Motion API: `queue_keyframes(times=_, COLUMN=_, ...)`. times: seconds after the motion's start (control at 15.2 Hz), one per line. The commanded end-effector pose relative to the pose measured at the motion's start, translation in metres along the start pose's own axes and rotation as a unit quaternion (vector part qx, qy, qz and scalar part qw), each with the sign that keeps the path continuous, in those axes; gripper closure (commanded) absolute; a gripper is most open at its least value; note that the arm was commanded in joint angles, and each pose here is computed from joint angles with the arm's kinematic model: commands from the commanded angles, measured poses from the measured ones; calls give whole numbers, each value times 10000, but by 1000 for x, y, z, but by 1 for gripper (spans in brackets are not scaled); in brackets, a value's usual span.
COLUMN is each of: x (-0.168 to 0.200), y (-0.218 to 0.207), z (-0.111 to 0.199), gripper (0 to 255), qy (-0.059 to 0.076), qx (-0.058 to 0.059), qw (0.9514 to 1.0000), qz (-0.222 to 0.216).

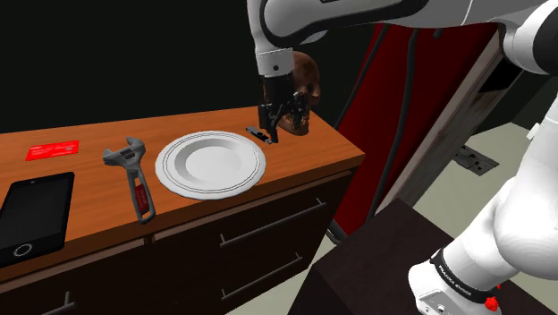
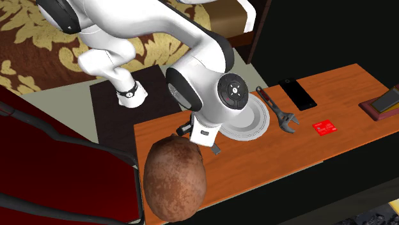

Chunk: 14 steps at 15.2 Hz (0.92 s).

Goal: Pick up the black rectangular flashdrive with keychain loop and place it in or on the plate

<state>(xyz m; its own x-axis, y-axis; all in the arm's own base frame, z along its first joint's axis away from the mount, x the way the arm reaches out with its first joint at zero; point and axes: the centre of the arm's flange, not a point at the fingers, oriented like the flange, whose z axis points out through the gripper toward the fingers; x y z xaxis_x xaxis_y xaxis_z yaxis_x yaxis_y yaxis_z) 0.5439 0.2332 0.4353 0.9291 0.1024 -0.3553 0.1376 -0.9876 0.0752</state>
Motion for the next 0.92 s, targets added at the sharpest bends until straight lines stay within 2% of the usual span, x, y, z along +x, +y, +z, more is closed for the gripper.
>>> queue_keyframes(times=0.0, x=40, y=-11, z=-26, gripper=0, qy=1248, qx=423, qw=9913, qz=19)
queue_keyframes(times=0.4, x=48, y=-14, z=8, gripper=0, qy=1248, qx=423, qw=9913, qz=19)
queue_keyframes(times=0.86, x=48, y=-14, z=8, gripper=0, qy=1248, qx=424, qw=9913, qz=19)
